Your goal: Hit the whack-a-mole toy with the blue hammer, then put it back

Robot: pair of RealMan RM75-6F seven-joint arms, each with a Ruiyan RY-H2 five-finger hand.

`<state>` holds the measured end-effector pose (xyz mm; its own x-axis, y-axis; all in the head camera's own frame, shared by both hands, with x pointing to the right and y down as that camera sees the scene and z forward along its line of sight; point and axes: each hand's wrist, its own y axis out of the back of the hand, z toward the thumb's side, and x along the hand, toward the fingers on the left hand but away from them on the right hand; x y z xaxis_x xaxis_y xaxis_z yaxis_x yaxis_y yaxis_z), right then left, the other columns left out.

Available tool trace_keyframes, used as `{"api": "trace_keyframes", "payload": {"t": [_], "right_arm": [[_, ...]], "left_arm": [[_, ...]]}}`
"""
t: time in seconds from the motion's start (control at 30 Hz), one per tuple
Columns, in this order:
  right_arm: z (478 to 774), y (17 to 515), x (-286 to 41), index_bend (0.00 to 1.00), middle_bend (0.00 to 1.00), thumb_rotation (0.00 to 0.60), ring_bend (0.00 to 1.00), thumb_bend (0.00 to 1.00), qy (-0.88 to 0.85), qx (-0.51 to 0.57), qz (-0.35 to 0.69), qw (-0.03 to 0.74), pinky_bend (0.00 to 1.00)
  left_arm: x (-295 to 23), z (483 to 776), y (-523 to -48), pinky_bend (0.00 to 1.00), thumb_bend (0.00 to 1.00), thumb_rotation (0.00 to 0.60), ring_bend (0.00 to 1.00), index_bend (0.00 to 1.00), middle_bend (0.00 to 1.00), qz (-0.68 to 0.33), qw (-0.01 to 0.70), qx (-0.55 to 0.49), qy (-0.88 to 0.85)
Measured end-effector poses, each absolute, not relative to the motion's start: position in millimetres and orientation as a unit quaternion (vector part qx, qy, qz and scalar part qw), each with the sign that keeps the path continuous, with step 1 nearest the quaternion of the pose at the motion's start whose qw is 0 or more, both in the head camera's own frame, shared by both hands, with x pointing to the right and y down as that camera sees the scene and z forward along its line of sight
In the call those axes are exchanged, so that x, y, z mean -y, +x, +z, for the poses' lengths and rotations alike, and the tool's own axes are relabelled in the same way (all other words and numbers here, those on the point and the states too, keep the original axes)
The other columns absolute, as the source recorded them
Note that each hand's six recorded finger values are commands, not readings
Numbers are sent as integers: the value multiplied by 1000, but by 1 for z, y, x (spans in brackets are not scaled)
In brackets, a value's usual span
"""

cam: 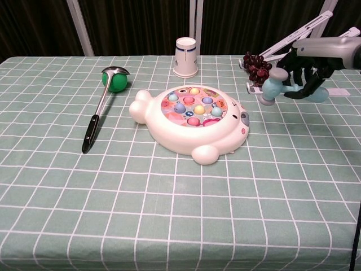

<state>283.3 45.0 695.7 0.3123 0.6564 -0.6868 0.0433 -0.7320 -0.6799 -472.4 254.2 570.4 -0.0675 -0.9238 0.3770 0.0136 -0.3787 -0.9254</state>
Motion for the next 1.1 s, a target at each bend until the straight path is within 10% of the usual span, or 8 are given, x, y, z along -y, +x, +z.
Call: {"api": "trace_keyframes", "payload": {"t": [0.43, 1.1], "right_arm": [[745, 308, -67, 486, 459, 600, 314, 473, -765, 243, 542, 250, 414], [742, 305, -82, 254, 310, 600, 153, 276, -779, 235, 525, 248, 275]], "left_arm": [[-255, 564, -469, 0, 0, 600, 0, 156, 51, -611, 390, -402, -559], [-254, 564, -469, 0, 0, 600, 0, 156, 51, -609, 392, -403, -559]]}}
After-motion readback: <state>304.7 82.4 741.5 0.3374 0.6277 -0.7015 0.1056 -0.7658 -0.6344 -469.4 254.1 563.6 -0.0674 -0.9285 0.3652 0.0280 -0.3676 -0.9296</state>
